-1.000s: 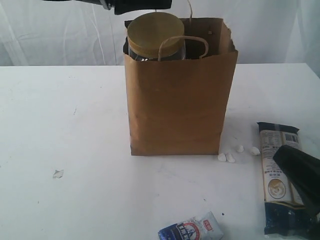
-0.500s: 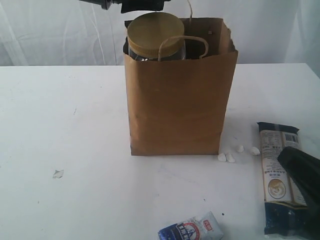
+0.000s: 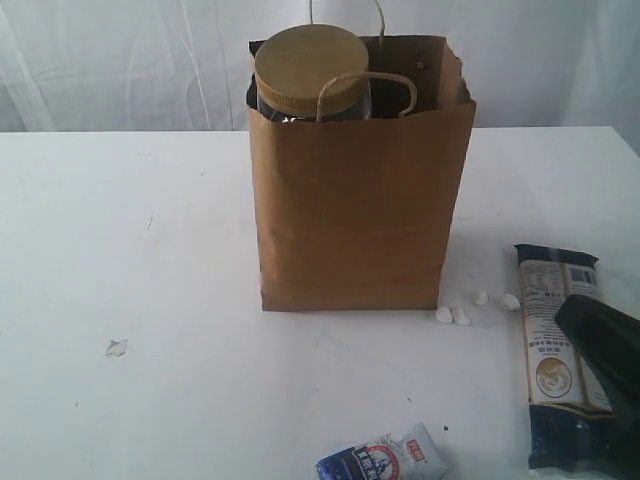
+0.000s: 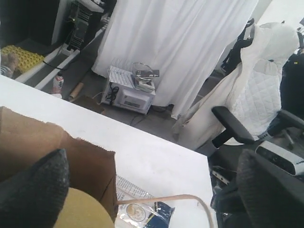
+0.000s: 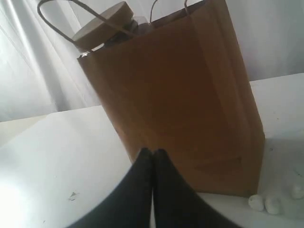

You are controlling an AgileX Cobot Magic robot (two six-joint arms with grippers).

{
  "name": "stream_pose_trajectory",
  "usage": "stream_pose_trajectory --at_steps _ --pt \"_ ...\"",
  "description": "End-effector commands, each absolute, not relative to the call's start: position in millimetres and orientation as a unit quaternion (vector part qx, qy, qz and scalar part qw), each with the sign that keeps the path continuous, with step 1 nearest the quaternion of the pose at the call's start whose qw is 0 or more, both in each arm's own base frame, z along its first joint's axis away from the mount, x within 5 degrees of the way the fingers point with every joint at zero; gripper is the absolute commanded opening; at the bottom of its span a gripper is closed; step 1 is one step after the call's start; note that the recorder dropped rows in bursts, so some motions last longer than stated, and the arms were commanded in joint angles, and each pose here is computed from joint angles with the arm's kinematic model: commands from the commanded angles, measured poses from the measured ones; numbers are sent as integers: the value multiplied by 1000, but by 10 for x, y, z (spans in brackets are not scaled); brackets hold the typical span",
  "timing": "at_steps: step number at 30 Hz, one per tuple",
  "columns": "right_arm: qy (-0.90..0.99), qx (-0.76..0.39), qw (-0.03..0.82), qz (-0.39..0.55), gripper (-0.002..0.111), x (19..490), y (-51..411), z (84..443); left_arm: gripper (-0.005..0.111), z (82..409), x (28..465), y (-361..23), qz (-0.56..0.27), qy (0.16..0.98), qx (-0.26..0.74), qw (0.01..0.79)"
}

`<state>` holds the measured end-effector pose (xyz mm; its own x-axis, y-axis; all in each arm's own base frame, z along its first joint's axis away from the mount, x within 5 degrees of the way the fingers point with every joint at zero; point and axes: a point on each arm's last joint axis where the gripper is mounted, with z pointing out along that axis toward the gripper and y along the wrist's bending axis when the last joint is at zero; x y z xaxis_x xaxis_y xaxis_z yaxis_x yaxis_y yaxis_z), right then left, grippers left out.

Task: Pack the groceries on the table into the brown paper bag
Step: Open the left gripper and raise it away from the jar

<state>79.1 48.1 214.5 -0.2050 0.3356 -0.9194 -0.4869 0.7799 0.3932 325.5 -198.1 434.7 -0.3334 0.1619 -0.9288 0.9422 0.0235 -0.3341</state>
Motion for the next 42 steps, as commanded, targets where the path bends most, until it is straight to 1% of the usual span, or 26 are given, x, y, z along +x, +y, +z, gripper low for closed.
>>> stream_pose_trajectory --at_steps 1,4,5,7,8,9,10,12,15,17,19,21,23,24,27,29,30,32,34,35,37,39,42 --pt "702 -58 630 327 0 794 483 2158 82 4557 2949 -1882 -507 595 510 359" --pt "701 -58 630 327 0 793 485 2159 59 4620 2822 -1795 -443 615 540 365" --pt "701 -58 630 327 0 793 485 2159 46 4646 2763 -1743 -407 626 554 369" --pt "701 -58 630 327 0 793 485 2159 28 4660 2708 -1669 -353 642 571 369" --pt "702 -57 630 326 0 794 483 2158 15 4659 2684 -1610 -311 655 582 368" --pt "702 -57 630 326 0 794 483 2158 6 4690 2664 -1569 -282 661 583 379" --pt "703 -57 630 325 0 796 481 2156 0 4723 2652 -1521 -250 671 578 391" --pt "706 -49 630 319 0 804 467 2148 0 4804 2640 -1438 -206 699 544 416" --pt "717 -29 628 302 0 827 426 2125 0 4978 2657 -1277 -131 735 459 481" --pt "721 -11 627 294 0 840 399 2114 0 5128 2708 -1127 -93 765 339 540" --pt "724 5 626 290 0 850 376 2108 0 5237 2762 -930 -82 785 203 579" --pt "726 14 626 284 0 859 359 2105 0 5276 2810 -731 -78 798 77 593" --pt "729 19 626 276 0 866 345 2107 0 5263 2844 -547 -41 805 -3 592" --pt "731 19 627 268 0 872 336 2114 0 5248 2845 -466 -13 810 -25 586" --pt "736 -3 639 223 0 890 303 2129 0 5231 2786 -266 85 820 -46 564" --pt "741 -9 641 198 0 900 277 2129 0 5243 2715 -188 126 822 -52 553" --pt "745 -1 639 192 0 904 261 2123 0 5257 2672 -160 139 817 -51 557" --pt "753 12 634 178 0 910 230 2101 0 5284 2553 -142 138 804 -42 577" --pt "761 25 628 162 0 915 197 2079 0 5215 2453 -143 132 795 -25 591" --pt "764 34 625 156 0 917 179 2067 0 5138 2402 -153 128 789 -10 601" --pt "768 57 619 156 0 919 153 2054 0 4883 2339 -198 119 773 33 622" --pt "766 61 620 157 0 923 150 2071 0 4570 2220 -258 95 752 78 647" --pt "755 54 632 165 0 937 165 2162 0 4058 2026 -290 54 758 94 644"
